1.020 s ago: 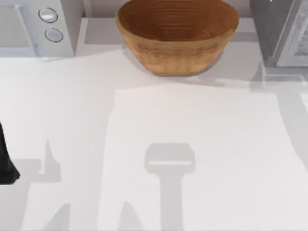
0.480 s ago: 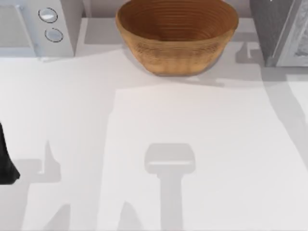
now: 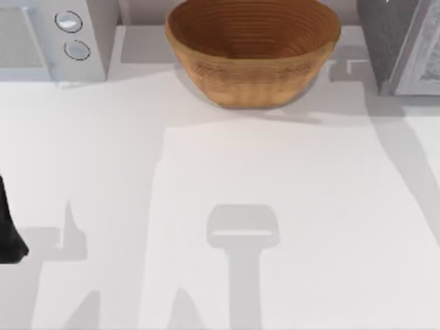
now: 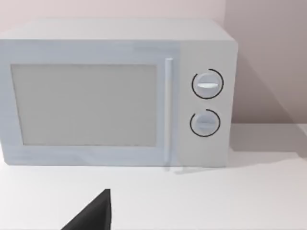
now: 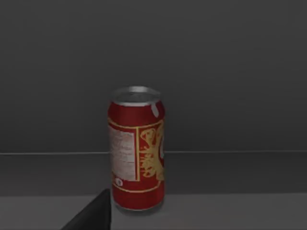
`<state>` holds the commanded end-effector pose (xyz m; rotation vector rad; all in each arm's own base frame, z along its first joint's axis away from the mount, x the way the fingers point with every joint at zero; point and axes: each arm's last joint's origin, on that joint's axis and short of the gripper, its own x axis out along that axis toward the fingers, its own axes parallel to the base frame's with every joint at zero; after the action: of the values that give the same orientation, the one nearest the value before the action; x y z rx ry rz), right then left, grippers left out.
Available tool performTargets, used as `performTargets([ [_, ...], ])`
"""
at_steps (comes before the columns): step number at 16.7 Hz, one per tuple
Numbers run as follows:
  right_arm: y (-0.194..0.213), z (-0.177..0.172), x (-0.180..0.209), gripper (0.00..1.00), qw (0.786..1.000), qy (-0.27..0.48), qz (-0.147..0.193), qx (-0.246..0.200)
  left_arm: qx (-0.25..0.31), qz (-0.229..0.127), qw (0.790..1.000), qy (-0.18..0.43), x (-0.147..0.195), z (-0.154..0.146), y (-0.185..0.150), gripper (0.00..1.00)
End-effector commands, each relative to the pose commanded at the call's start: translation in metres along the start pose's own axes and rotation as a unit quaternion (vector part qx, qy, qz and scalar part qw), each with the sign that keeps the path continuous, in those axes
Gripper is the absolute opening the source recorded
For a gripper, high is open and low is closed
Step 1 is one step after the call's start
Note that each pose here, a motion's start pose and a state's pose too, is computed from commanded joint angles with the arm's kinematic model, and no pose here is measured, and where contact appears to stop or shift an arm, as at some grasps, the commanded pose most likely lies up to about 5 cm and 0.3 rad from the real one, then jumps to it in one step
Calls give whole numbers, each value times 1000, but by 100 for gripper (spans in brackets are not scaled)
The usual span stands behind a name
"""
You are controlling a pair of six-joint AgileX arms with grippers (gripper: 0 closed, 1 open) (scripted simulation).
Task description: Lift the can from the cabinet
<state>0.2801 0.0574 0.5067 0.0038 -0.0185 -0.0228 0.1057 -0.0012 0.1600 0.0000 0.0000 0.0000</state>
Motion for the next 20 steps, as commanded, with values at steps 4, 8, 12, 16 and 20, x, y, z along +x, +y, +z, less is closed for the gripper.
performTargets([
  [4,33,-22,45,100,1000,4,3,-3,0,0,1000,0,0,0,0,100],
  [8,37,-25,50,100,1000,4,4,-3,0,0,1000,0,0,0,0,100],
  [12,37,-25,57,100,1000,4,4,-3,0,0,1000,0,0,0,0,100],
  [16,38,-24,83,100,1000,4,4,-3,0,0,1000,0,0,0,0,100],
  [20,38,-25,107,100,1000,4,4,-3,0,0,1000,0,0,0,0,100],
])
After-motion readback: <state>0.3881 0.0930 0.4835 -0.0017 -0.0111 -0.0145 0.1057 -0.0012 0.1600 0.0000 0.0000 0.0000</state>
